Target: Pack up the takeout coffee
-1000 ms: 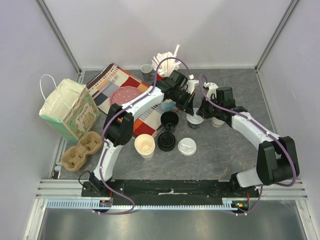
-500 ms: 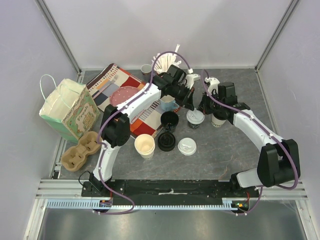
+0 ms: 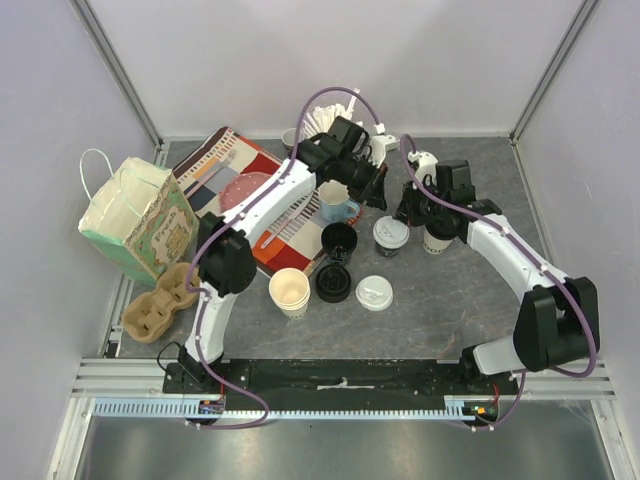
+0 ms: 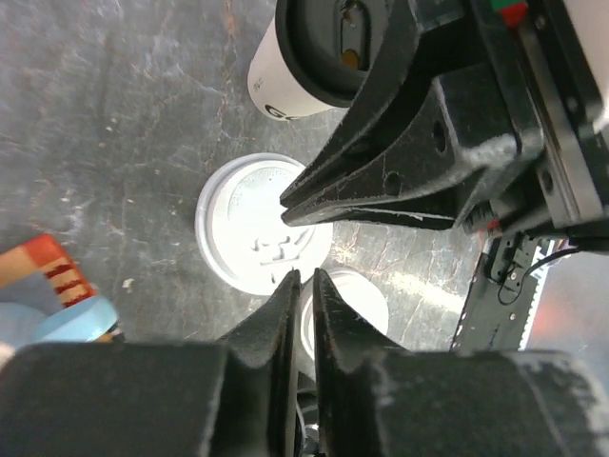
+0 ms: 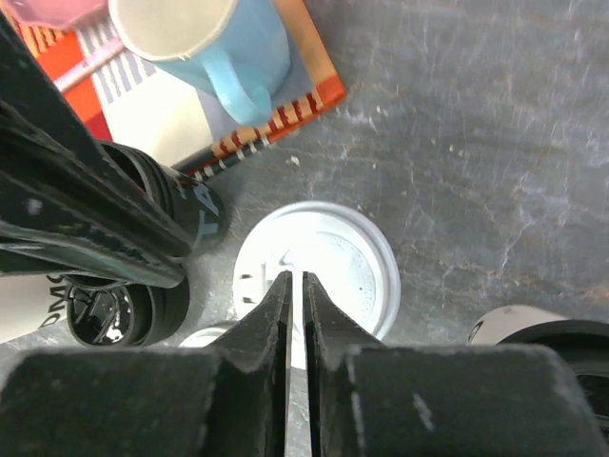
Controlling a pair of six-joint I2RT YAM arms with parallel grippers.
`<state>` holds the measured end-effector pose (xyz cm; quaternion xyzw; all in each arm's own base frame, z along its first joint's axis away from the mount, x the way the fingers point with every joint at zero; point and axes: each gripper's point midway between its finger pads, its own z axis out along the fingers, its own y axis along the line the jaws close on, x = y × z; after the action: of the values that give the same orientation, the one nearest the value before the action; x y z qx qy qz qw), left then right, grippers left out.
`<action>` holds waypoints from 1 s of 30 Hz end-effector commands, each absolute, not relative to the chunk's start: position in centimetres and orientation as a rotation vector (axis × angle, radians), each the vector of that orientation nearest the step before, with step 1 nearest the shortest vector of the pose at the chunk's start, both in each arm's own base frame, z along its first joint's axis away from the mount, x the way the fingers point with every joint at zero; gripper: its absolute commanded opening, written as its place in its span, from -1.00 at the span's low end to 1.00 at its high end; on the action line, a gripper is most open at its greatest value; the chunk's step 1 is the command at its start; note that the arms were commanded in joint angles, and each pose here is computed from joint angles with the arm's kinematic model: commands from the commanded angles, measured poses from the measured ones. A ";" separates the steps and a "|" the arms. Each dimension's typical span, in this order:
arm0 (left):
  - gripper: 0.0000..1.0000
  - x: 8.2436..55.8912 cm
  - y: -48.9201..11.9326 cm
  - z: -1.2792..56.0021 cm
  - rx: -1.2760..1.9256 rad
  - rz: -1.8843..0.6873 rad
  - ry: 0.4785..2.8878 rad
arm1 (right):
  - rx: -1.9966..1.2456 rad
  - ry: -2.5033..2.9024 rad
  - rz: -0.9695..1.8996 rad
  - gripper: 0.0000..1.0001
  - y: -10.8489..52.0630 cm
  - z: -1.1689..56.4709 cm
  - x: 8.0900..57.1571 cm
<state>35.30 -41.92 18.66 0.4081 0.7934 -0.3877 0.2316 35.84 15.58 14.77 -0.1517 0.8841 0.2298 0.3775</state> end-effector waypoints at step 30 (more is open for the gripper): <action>0.00 22.7 0.1 17.4 0.688 0.233 2.603 | -0.926 1.816 0.835 0.96 26.1 26.8 28.0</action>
<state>26.34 -2.77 20.54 0.2471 0.9320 0.0542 0.2596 27.56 25.07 25.44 -0.3572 0.7517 0.3344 0.4421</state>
